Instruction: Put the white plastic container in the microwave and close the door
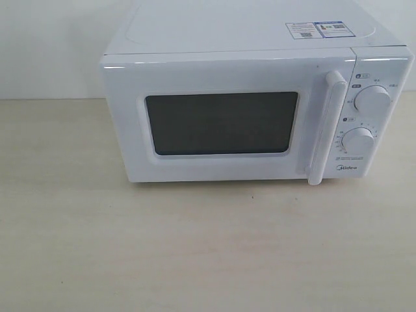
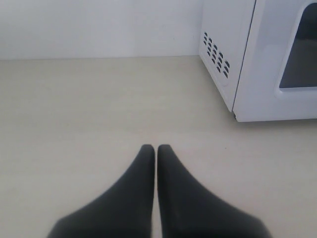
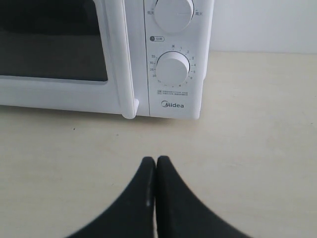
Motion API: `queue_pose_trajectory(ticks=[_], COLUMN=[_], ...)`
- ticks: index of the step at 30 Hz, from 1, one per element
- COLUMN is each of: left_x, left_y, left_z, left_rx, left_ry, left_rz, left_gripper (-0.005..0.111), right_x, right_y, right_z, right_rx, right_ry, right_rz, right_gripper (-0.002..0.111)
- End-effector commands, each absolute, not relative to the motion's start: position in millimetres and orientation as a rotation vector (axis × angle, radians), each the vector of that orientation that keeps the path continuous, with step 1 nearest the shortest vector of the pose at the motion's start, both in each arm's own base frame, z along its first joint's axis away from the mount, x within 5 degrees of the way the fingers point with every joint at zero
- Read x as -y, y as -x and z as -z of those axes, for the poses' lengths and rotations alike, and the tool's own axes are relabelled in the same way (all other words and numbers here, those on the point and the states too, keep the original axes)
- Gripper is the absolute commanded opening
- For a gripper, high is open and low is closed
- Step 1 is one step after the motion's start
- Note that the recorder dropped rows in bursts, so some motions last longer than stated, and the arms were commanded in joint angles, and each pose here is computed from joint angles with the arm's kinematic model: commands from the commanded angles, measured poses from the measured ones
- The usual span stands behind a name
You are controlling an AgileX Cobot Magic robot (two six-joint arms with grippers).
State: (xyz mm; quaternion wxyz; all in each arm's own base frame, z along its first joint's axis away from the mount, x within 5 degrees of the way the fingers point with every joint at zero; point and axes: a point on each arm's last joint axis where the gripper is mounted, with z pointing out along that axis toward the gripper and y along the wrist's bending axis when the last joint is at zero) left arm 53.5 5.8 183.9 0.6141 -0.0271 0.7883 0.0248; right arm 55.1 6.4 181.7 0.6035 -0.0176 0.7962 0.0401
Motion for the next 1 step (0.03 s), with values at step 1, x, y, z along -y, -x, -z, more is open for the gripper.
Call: queue_pose_trajectory(ticks=[1], left_x=[-5.3], left_y=[-53.5], left_z=[-183.0], left_rx=[-1.817], left_ry=[0.065], left_rz=[-0.043], left_gripper=[0.004], right_x=[-6.7], right_y=[-54.8], right_z=[-182.1], right_rx=[-1.837], right_ry=[0.045], right_rz=[-0.094], right_gripper=[0.000])
